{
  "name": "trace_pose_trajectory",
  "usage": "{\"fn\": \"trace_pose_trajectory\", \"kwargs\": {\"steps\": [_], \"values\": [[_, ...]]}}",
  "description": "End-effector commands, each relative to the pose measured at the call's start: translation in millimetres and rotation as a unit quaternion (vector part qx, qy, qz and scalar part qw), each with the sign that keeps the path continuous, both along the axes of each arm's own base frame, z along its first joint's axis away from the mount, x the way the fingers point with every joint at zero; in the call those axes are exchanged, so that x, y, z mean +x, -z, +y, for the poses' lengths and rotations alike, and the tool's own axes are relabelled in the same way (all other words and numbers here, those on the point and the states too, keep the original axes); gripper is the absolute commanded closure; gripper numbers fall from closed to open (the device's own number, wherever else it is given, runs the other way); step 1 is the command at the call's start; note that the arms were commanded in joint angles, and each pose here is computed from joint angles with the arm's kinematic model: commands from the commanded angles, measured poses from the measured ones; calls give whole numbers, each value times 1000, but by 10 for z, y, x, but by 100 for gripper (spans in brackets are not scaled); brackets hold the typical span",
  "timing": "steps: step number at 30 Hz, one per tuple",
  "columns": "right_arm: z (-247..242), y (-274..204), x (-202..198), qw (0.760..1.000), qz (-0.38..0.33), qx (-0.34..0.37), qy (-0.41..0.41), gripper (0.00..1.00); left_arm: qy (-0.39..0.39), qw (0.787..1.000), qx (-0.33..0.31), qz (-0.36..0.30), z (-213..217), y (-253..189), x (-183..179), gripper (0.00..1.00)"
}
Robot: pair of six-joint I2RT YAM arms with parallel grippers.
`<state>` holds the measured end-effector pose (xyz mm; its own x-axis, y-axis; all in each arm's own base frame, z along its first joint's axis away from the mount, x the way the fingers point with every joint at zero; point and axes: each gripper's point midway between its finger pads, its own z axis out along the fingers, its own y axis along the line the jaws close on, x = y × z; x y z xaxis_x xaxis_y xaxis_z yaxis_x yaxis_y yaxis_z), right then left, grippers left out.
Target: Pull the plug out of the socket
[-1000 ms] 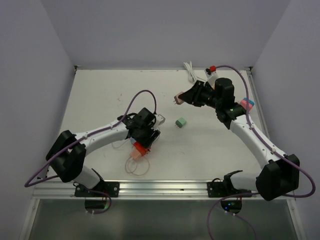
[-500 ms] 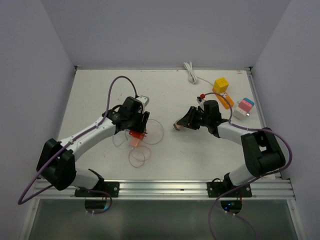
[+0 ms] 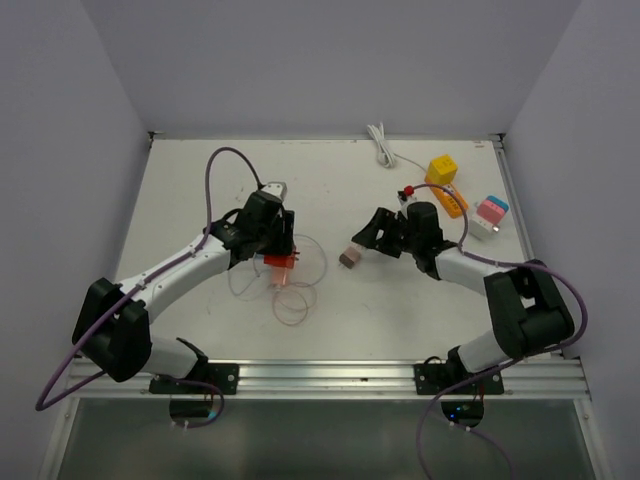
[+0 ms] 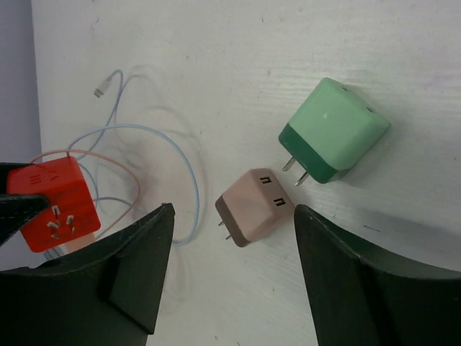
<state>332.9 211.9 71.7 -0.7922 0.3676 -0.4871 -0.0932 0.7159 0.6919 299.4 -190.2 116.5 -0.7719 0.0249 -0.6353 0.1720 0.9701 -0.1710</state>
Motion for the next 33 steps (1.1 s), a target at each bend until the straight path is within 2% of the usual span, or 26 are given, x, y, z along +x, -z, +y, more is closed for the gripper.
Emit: {"fn": "trace_pose_trajectory", "kwargs": {"steps": [1,6,10,14,19,28,30,33], "values": [[-114,-333,76,995,-81,-48,29,26,-43,996,-57,-54,-86,-279,193,100],[287,-687,-105,988,-147,-26,-25,23,-67,992,-88,-65,-125,-387,243,100],[804,-878,-372,980,-176,18,-87,24,-91,986,-113,-84,-139,-548,305,100],[1160,-1002,-515,972,-200,54,-112,28,-117,978,-144,-100,-135,-679,333,100],[1499,-950,-655,966,-201,66,-149,30,-142,966,-178,-125,-96,-844,344,100],[1798,-952,-656,959,-202,82,-179,31,-158,957,-204,-132,-85,-850,332,100],[1844,-963,-638,958,-204,87,-184,33,-159,955,-210,-134,-93,-859,330,100],[1912,-941,-624,957,-199,90,-191,41,-166,951,-219,-141,-80,-880,338,100]]}}
